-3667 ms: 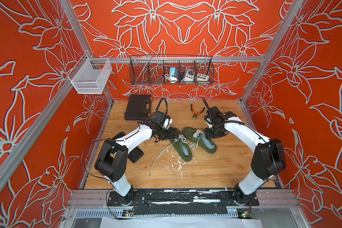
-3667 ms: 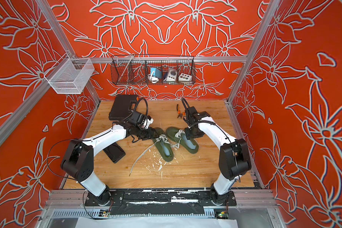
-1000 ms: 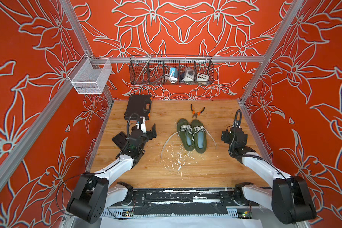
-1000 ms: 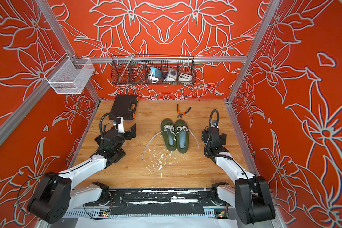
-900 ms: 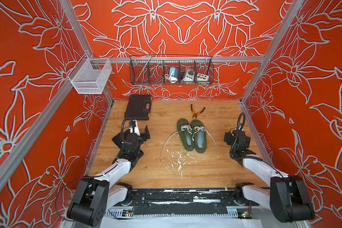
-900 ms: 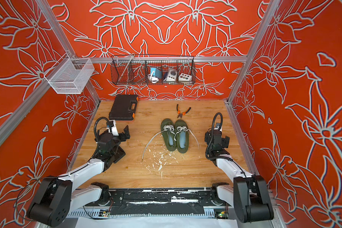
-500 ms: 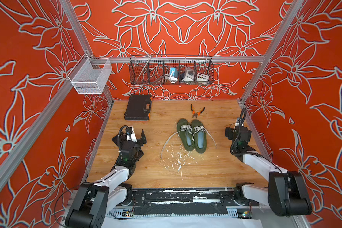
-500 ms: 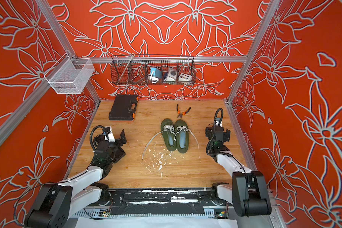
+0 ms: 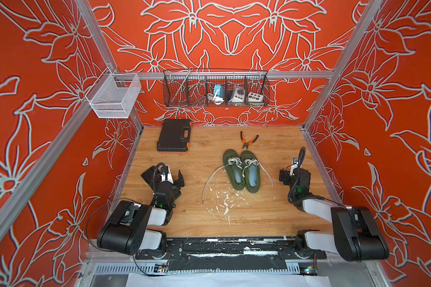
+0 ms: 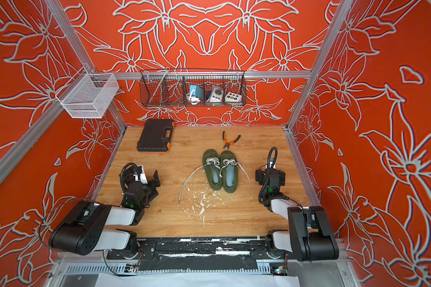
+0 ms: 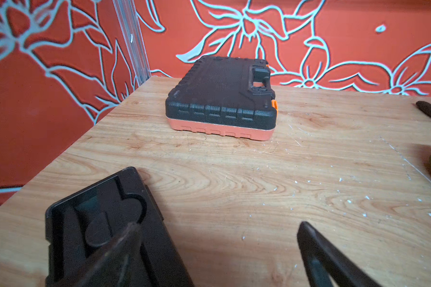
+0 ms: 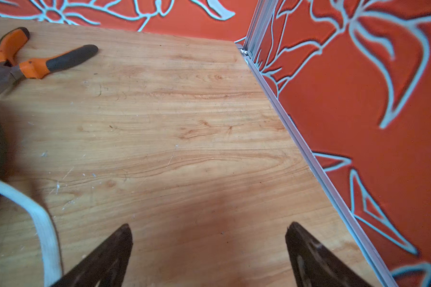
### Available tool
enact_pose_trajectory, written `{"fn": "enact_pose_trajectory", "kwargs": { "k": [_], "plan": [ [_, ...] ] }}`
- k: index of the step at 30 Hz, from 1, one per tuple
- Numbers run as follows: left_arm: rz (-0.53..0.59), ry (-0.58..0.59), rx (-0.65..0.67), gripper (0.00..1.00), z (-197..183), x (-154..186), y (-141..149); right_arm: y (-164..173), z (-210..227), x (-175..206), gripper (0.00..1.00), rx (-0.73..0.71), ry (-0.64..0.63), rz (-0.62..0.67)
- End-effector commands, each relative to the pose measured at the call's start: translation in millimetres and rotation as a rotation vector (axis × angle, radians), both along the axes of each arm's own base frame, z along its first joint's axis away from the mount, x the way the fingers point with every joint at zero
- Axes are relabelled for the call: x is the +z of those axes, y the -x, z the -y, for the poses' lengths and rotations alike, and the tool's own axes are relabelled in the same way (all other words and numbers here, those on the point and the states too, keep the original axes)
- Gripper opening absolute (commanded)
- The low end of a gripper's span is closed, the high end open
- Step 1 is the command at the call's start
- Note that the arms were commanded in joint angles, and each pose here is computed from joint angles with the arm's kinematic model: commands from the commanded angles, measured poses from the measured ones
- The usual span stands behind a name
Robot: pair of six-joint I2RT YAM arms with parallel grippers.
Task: Insert the insole into the shoe
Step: Reset both arms
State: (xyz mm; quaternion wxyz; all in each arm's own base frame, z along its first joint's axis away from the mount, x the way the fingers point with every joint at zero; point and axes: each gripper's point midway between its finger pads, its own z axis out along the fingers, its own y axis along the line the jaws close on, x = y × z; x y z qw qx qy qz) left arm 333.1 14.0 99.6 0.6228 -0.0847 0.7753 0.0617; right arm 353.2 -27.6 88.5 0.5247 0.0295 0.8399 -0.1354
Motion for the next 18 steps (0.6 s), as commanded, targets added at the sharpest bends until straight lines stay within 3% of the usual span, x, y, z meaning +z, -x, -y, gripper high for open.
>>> {"fn": "enact_pose_trajectory", "kwargs": {
  "k": [1, 3, 5, 18],
  "plan": [
    [0.086, 0.005, -0.002, 0.97, -0.9, 19.4, -4.5, -13.0, 0.0, 13.7, 0.98, 0.004, 0.002, 0.132],
    [0.089, 0.004, -0.001, 0.97, -1.3, 20.2, -4.8, -11.9, 0.8, 6.4, 0.98, -0.002, -0.002, 0.067],
    [0.087, 0.004, -0.002, 0.97, -1.0, 19.8, -4.6, -13.4, 2.7, 11.5, 0.98, -0.014, 0.004, 0.109],
    [0.084, 0.014, -0.011, 0.97, -2.0, 19.2, -6.1, -11.9, 2.4, 9.2, 0.98, -0.013, 0.000, 0.084]
  ]
}}
